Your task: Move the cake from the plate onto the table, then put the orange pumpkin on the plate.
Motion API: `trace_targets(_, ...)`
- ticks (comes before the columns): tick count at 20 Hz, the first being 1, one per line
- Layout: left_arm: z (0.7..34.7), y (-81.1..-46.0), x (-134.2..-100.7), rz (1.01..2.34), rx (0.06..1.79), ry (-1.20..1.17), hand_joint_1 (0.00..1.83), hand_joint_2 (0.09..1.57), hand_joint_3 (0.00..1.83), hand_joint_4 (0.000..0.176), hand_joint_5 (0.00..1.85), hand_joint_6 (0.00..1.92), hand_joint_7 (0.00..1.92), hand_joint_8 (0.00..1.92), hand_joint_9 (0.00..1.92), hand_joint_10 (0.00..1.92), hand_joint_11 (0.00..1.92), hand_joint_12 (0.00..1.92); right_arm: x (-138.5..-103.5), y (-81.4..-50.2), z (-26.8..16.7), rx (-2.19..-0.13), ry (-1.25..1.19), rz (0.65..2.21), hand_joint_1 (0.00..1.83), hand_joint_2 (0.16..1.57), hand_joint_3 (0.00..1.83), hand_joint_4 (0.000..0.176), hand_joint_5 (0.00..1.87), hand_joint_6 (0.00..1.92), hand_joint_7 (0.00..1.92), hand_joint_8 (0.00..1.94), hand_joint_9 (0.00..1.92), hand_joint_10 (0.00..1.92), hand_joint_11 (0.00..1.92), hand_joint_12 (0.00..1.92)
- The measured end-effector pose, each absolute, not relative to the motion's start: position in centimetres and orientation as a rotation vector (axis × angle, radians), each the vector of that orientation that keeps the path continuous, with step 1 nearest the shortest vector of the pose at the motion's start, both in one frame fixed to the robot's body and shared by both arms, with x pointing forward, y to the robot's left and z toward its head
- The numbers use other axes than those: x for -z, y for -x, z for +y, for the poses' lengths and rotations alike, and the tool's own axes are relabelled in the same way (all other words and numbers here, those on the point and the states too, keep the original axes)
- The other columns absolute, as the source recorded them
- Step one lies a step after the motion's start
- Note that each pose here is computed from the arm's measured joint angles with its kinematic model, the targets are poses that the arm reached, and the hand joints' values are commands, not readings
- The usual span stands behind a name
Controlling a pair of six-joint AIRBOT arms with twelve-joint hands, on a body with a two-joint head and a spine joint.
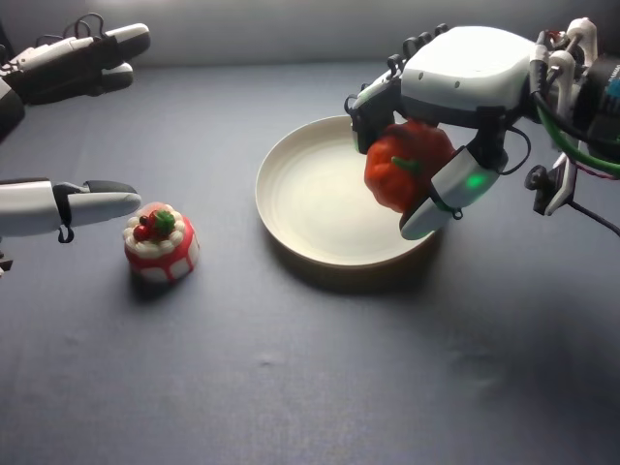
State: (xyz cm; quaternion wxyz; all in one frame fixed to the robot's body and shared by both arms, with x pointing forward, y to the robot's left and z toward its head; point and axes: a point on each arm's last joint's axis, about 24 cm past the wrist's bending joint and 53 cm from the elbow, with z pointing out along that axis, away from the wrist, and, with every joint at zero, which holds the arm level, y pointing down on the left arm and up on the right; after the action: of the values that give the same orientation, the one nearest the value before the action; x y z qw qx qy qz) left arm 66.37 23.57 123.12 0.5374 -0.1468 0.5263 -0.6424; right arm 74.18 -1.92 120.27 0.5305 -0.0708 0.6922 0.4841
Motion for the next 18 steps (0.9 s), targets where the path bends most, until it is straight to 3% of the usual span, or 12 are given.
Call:
trace_targets(4, 23.5, -66.4, -123.0, 1.245, 1.533, 0.350, 1.03, 1.00, 0.00, 0.119, 0.35, 0.00, 0.34, 0.00, 0.52, 0.00, 0.14, 1.21, -118.9, -75.1, -2.3, -1.158, 0.108, 1.675, 1.34, 0.98, 0.53, 0.000, 0.74, 1.92, 0.76, 1.53, 0.78, 1.92, 0.84, 1.92)
trace_targets(5, 23.4, -66.5, -123.0, 1.244, 1.535, 0.348, 1.02, 1.00, 0.00, 0.126, 0.36, 0.00, 0.35, 0.00, 0.52, 0.00, 0.16, 1.16, -118.8, -75.2, -2.3, -1.167, 0.089, 1.677, 1.19, 0.94, 0.68, 0.000, 0.72, 1.72, 0.77, 1.55, 0.79, 1.89, 0.85, 1.92)
trace_targets(6, 23.3, -66.4, -122.9, 1.251, 1.535, 0.341, 1.02, 0.99, 0.00, 0.128, 0.37, 0.00, 0.35, 0.00, 0.52, 0.00, 0.16, 1.10, -118.6, -75.3, -2.2, -1.179, 0.071, 1.676, 1.16, 0.93, 0.72, 0.019, 0.72, 1.68, 0.77, 1.54, 0.78, 1.89, 0.84, 1.92)
trace_targets(7, 23.3, -66.4, -122.9, 1.251, 1.536, 0.341, 1.02, 0.99, 0.00, 0.119, 0.37, 0.00, 0.35, 0.00, 0.52, 0.00, 0.16, 1.09, -118.6, -75.4, -2.2, -1.187, 0.054, 1.676, 1.31, 0.91, 0.65, 0.000, 0.74, 1.84, 0.79, 1.53, 0.81, 1.91, 0.88, 1.92)
trace_targets(8, 23.3, -66.4, -122.9, 1.249, 1.536, 0.341, 1.03, 0.99, 0.00, 0.109, 0.35, 0.00, 0.29, 0.00, 0.49, 0.00, 0.17, 1.06, -118.7, -75.5, -2.3, -1.191, 0.048, 1.672, 1.19, 0.88, 0.78, 0.001, 0.74, 1.69, 0.80, 1.54, 0.82, 1.87, 0.85, 1.92)
trace_targets(10, 23.3, -66.4, -123.0, 1.248, 1.536, 0.340, 1.03, 0.98, 0.00, 0.106, 0.35, 0.00, 0.30, 0.00, 0.48, 0.00, 0.19, 1.00, -118.9, -75.5, -2.4, -1.197, 0.046, 1.661, 1.16, 0.85, 0.85, 0.030, 0.75, 1.67, 0.81, 1.57, 0.82, 1.89, 0.88, 1.92)
trace_targets(11, 23.3, -66.4, -123.0, 1.247, 1.537, 0.339, 1.05, 0.99, 0.00, 0.114, 0.38, 0.00, 0.33, 0.00, 0.51, 0.01, 0.23, 0.96, -119.0, -75.6, -2.3, -1.201, 0.043, 1.658, 1.31, 0.88, 0.70, 0.000, 0.76, 1.83, 0.82, 1.50, 0.83, 1.85, 0.85, 1.92)
trace_targets(12, 23.3, -66.4, -123.0, 1.247, 1.538, 0.341, 1.05, 0.99, 0.00, 0.121, 0.39, 0.00, 0.33, 0.00, 0.50, 0.00, 0.19, 0.98, -119.0, -75.6, -2.1, -1.209, 0.039, 1.655, 1.34, 0.91, 0.60, 0.000, 0.76, 1.88, 0.82, 1.47, 0.83, 1.84, 0.84, 1.92)
trace_targets(15, 22.8, -66.4, -122.5, 1.259, 1.544, 0.338, 1.02, 0.98, 0.00, 0.106, 0.39, 0.00, 0.35, 0.01, 0.53, 0.01, 0.24, 1.01, -119.3, -75.3, -1.3, -1.241, 0.036, 1.641, 1.35, 0.90, 0.62, 0.000, 0.77, 1.86, 0.82, 1.48, 0.83, 1.87, 0.83, 1.92)
trace_targets(16, 22.7, -66.4, -122.6, 1.258, 1.546, 0.335, 1.03, 0.99, 0.00, 0.105, 0.38, 0.00, 0.34, 0.00, 0.50, 0.00, 0.20, 0.99, -119.4, -75.3, -1.3, -1.251, 0.030, 1.632, 1.20, 0.88, 0.77, 0.001, 0.76, 1.65, 0.79, 1.58, 0.81, 1.90, 0.84, 1.92)
trace_targets(17, 22.9, -66.5, -122.6, 1.251, 1.545, 0.341, 1.03, 0.99, 0.00, 0.104, 0.37, 0.00, 0.32, 0.00, 0.49, 0.00, 0.19, 0.99, -119.7, -75.4, -1.6, -1.260, 0.015, 1.623, 1.17, 0.84, 0.86, 0.026, 0.77, 1.61, 0.80, 1.62, 0.85, 1.91, 0.88, 1.92)
trace_targets(18, 22.9, -66.6, -122.6, 1.248, 1.544, 0.342, 1.04, 0.99, 0.00, 0.097, 0.36, 0.00, 0.31, 0.00, 0.48, 0.00, 0.16, 1.02, -119.7, -75.6, -1.8, -1.259, 0.005, 1.620, 1.32, 0.82, 0.87, 0.000, 0.80, 1.86, 0.81, 1.62, 0.94, 1.92, 0.96, 1.92)
